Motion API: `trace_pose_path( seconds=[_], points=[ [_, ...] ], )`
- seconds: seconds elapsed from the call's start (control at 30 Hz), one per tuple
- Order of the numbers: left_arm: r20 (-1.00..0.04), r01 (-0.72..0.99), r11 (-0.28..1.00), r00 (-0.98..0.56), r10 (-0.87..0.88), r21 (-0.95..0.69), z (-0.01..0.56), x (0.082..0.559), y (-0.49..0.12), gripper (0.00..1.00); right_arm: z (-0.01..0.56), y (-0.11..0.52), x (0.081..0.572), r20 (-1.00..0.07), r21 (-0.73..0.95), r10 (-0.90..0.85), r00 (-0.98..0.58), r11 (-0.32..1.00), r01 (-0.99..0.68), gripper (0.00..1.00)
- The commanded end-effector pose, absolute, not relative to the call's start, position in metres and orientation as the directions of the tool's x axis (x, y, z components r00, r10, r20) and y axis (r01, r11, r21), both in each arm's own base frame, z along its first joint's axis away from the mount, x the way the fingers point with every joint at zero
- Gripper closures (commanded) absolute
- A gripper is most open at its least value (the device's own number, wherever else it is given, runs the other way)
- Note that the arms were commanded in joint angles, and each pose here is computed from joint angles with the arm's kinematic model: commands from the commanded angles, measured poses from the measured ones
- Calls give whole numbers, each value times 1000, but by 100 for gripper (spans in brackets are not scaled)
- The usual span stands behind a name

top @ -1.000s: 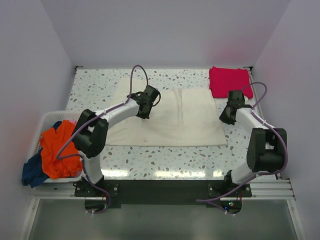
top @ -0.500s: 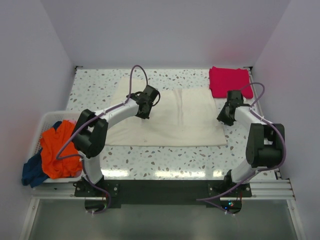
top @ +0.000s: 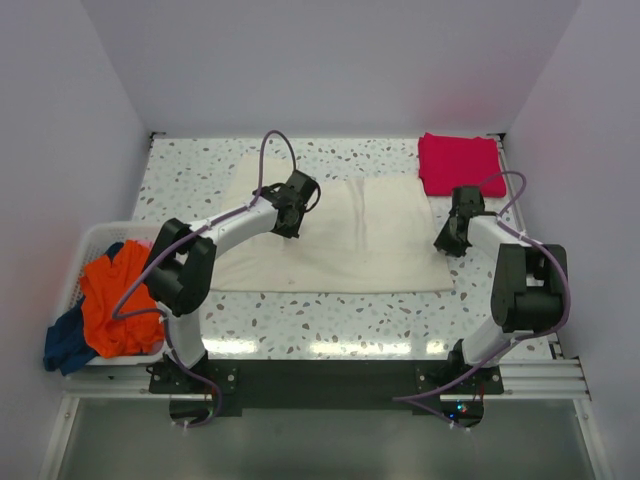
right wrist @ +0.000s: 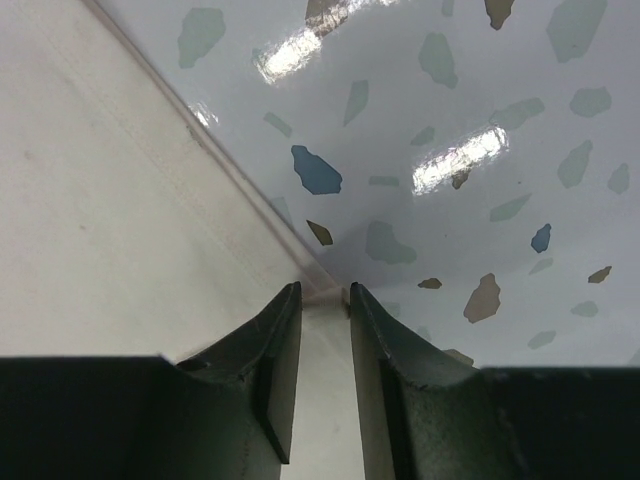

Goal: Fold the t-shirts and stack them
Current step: Fold the tshirt

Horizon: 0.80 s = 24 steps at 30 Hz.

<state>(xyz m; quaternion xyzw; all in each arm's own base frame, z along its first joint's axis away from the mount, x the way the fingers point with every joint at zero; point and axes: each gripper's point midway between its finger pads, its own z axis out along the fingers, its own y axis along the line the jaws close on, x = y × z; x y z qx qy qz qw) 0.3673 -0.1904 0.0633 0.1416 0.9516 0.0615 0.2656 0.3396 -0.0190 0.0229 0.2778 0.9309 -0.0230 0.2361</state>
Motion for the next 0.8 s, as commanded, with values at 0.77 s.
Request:
trace_pose_path(
  seconds=[0.77],
  points=[
    [-526,190,961,-806,270,202,79,371,-183,100,65,-23,347,-540,125,498,-679,845,520,100]
  ],
)
